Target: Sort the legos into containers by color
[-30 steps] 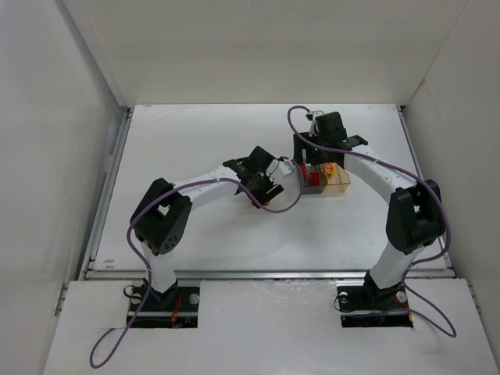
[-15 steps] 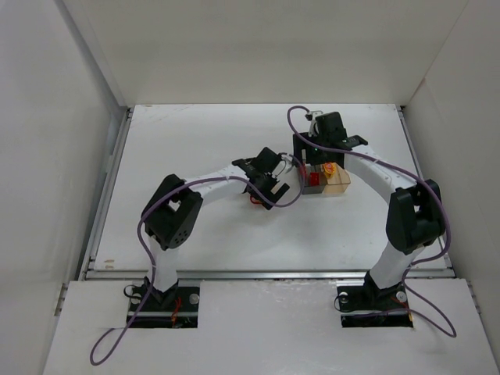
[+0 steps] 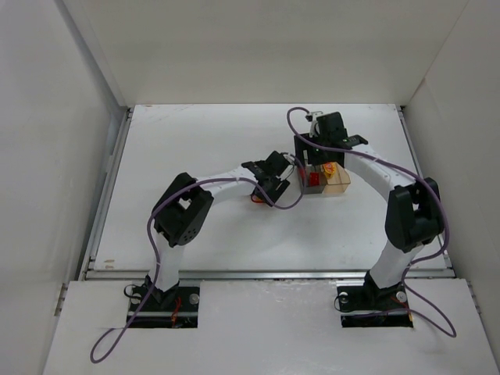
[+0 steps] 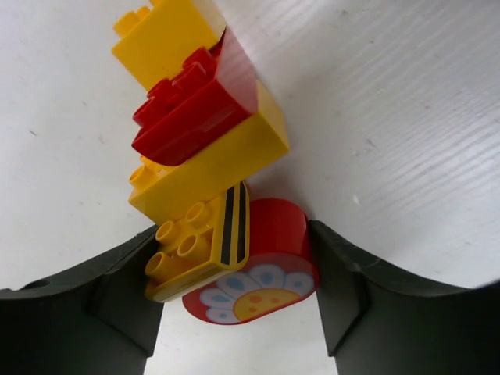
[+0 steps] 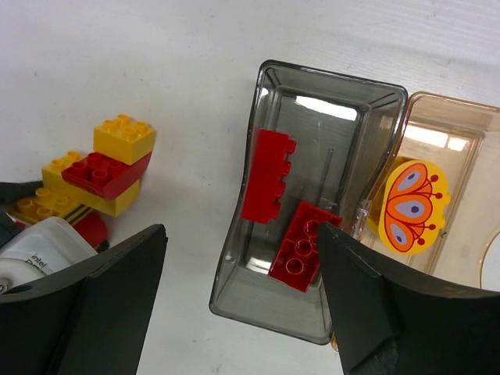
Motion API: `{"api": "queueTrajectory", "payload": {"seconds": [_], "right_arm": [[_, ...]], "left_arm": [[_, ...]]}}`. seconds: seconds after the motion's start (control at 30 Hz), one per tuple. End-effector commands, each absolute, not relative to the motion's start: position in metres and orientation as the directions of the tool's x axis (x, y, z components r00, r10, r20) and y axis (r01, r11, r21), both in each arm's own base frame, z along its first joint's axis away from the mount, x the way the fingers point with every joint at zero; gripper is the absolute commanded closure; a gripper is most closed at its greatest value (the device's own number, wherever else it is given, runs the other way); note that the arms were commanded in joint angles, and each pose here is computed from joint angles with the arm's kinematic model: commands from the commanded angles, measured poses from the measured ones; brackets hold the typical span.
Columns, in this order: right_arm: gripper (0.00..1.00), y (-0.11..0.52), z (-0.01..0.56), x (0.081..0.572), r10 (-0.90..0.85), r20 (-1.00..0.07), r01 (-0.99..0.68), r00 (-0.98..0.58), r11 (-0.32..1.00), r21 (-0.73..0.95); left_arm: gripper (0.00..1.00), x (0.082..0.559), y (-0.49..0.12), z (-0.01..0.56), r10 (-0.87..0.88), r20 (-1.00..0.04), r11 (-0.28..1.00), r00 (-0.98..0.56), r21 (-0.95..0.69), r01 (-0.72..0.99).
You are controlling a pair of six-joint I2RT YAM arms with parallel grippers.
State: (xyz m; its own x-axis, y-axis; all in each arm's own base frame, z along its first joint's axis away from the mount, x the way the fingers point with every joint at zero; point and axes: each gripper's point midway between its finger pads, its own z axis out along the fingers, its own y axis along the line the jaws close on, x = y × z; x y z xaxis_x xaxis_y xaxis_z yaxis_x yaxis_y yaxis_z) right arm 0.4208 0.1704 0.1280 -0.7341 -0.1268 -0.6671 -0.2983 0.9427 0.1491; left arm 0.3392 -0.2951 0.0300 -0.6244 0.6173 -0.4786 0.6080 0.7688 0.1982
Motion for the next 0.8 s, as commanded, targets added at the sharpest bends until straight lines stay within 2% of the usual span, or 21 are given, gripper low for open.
{"api": "queueTrajectory", "payload": {"seconds": [0.0,0.03,0.13,0.17,0.27,0.4,0.53,0.63,0.67,0.7,0.77], "right_arm": [[0.18,0.185,0.142,0.428,-0.137,-0.701,-0.35,-0.7,0.921,0.17],[0.18,0.186,0.146,0.43,-0.135,-0.708,-0.351,-0.694,0.921,0.169],[0.18,0.186,0.146,0.43,-0.135,-0.708,-0.351,-0.694,0.921,0.169],[0.18,0.187,0.15,0.433,-0.132,-0.715,-0.353,-0.687,0.92,0.169],[0.18,0.184,0.158,0.434,-0.123,-0.723,-0.353,-0.68,0.919,0.176],[0.18,0.166,0.183,0.434,-0.082,-0.75,-0.357,-0.656,0.909,0.213],[0.18,0.153,0.222,0.43,-0.079,-0.806,-0.399,-0.587,0.894,0.203],[0.18,0.16,0.251,0.42,-0.104,-0.838,-0.504,-0.536,0.836,0.219],[0.18,0.163,0.259,0.413,-0.104,-0.838,-0.522,-0.536,0.82,0.232],[0.18,0.17,0.264,0.407,-0.112,-0.839,-0.559,-0.533,0.791,0.249],[0.18,0.175,0.288,0.394,-0.104,-0.864,-0.604,-0.493,0.755,0.255]], "left_arm": [[0.41,0.351,-0.283,0.027,0.589,-0.467,0.798,-0.66,0.209,0.565],[0.55,0.349,-0.283,0.027,0.6,-0.457,0.79,-0.657,0.208,0.577],[0.8,0.342,-0.282,0.028,0.613,-0.439,0.778,-0.657,0.191,0.598],[1.0,0.343,-0.277,0.027,0.617,-0.428,0.777,-0.66,0.196,0.599],[1.0,0.343,-0.276,0.036,0.631,-0.434,0.764,-0.643,0.205,0.612],[1.0,0.344,-0.284,0.066,0.659,-0.497,0.713,-0.565,0.173,0.679],[1.0,0.338,-0.288,0.139,0.664,-0.661,0.584,-0.35,0.165,0.795],[1.0,0.332,-0.28,0.165,0.698,-0.697,0.45,-0.162,0.252,0.857],[1.0,0.328,-0.278,0.189,0.674,-0.734,0.42,-0.086,0.285,0.862],[1.0,0.323,-0.275,0.187,0.695,-0.719,0.362,-0.013,0.334,0.87],[1.0,0.325,-0.281,0.21,0.647,-0.755,0.341,0.106,0.411,0.845]]}}
